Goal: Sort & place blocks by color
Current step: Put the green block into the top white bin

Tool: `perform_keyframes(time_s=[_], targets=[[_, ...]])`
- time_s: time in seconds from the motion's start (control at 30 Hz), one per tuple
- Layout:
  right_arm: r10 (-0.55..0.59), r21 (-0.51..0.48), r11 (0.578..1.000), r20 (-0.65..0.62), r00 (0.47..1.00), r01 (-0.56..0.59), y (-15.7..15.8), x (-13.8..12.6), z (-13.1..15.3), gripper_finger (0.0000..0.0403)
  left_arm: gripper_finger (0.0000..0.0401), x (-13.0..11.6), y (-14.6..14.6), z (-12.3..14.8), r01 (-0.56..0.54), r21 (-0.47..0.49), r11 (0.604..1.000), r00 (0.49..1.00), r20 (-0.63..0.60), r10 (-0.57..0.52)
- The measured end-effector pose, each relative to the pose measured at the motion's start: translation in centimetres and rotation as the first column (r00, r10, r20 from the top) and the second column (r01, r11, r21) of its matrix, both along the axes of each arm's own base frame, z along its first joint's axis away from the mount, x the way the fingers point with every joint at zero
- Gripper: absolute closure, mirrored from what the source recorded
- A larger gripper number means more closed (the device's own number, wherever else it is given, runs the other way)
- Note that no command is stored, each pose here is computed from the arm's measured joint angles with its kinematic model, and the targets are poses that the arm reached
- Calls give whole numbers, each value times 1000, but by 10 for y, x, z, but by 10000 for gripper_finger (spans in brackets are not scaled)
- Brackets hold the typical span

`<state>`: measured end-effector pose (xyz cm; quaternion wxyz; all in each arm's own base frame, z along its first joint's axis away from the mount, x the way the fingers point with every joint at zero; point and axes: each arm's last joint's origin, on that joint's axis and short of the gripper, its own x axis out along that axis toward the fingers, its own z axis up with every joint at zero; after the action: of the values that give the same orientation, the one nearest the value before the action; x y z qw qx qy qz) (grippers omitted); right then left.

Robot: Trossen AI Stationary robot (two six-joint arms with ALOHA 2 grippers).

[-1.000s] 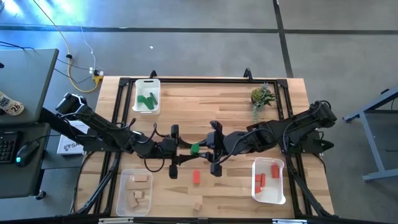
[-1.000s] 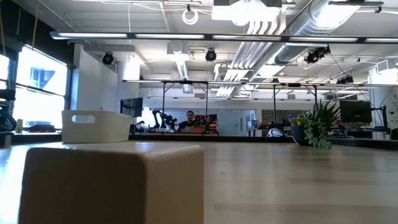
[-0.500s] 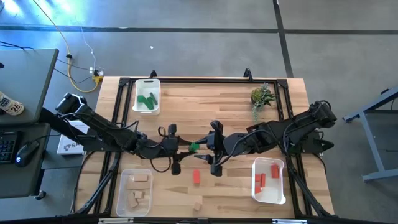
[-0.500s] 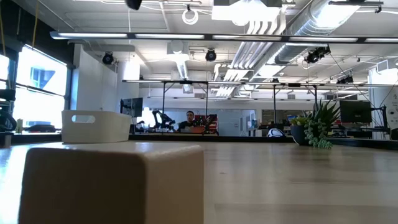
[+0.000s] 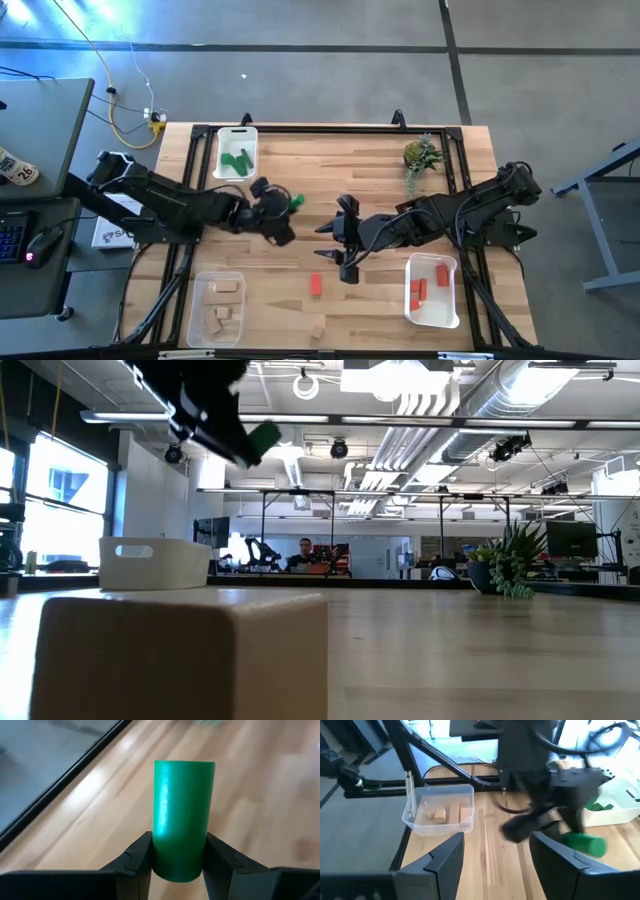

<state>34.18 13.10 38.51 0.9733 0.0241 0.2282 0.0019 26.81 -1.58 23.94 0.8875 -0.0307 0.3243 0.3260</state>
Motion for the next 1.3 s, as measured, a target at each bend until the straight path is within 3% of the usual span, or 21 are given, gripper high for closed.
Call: perform_keyframes(time_s=[0.2, 0.5, 0.83, 1.13, 1.3], targets=[[11, -5, 1000, -28, 1000, -12, 0, -1, -2, 192, 292, -12, 39, -8, -148, -9, 989, 979, -142, 145], [10, -25, 1000, -79, 997, -12, -1, -4, -7, 192, 291, -29, 88, -14, -306, -96, 947, 928, -253, 274], [9, -36, 999, -106, 994, -13, -2, -5, -9, 192, 290, -66, 130, -21, -540, -97, 836, 780, -431, 454], [9, -38, 999, -110, 994, -13, -2, -6, -9, 192, 289, -86, 157, -22, -634, -166, 755, 728, -457, 511], [8, -37, 999, -110, 994, -13, -2, -6, -9, 192, 280, -95, 167, -24, -652, -237, 720, 726, -470, 502]])
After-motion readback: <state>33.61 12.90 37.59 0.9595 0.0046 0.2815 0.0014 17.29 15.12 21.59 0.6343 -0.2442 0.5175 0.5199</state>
